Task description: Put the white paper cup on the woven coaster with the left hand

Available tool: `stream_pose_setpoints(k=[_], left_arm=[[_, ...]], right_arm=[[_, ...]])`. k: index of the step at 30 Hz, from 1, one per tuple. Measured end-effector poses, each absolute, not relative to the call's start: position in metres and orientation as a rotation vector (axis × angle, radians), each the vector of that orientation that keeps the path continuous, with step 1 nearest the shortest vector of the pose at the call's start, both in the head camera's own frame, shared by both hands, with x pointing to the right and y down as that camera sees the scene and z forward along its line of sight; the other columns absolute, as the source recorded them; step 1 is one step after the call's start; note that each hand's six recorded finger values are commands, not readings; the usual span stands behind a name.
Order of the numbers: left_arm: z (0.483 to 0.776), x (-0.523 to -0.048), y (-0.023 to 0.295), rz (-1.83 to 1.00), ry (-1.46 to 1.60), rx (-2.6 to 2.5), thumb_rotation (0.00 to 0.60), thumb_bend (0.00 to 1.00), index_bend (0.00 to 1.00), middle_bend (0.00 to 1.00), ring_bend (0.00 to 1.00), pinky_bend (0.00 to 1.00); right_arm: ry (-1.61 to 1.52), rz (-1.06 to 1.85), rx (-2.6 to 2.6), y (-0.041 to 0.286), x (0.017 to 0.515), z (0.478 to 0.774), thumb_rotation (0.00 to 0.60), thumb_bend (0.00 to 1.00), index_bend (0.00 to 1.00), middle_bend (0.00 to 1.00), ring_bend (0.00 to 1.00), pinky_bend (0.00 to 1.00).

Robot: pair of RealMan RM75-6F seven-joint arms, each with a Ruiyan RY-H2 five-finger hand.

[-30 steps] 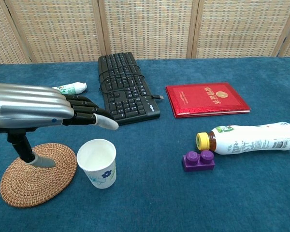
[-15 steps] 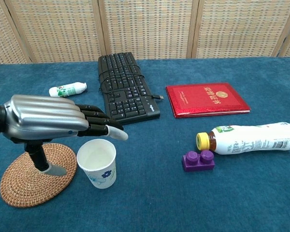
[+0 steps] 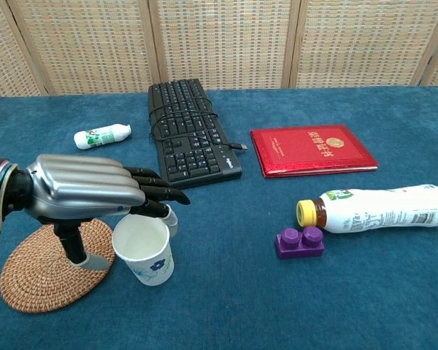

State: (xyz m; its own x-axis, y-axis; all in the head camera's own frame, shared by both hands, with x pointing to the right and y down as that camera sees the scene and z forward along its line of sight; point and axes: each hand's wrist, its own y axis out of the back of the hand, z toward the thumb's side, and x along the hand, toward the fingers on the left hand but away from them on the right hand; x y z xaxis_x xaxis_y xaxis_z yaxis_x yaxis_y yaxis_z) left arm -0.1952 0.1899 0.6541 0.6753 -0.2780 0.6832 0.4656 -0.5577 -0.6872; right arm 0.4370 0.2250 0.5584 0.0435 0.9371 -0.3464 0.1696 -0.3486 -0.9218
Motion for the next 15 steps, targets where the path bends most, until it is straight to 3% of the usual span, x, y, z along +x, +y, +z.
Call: stream_pose_setpoints(k=[6, 15], left_arm=[[0.6572, -0.1925, 0.1903, -0.985, -0.134, -1.928, 0.600, 0.35, 0.30, 0.00, 0.00, 0.00], [0.6603, -0.1931, 0.1922, -0.994, -0.123, -1.929, 0.600, 0.43, 0.30, 0.00, 0.00, 0.00]], right_arm=[[-1.141, 1.365, -1.615, 0.2250, 0.4366, 0.5580, 0.600, 0.08, 0.04, 0.00, 0.00, 0.00], [-1.147, 1.362, -1.618, 0.2250, 0.4371, 0.5573, 0.600, 0.08, 0.04, 0.00, 0.00, 0.00]])
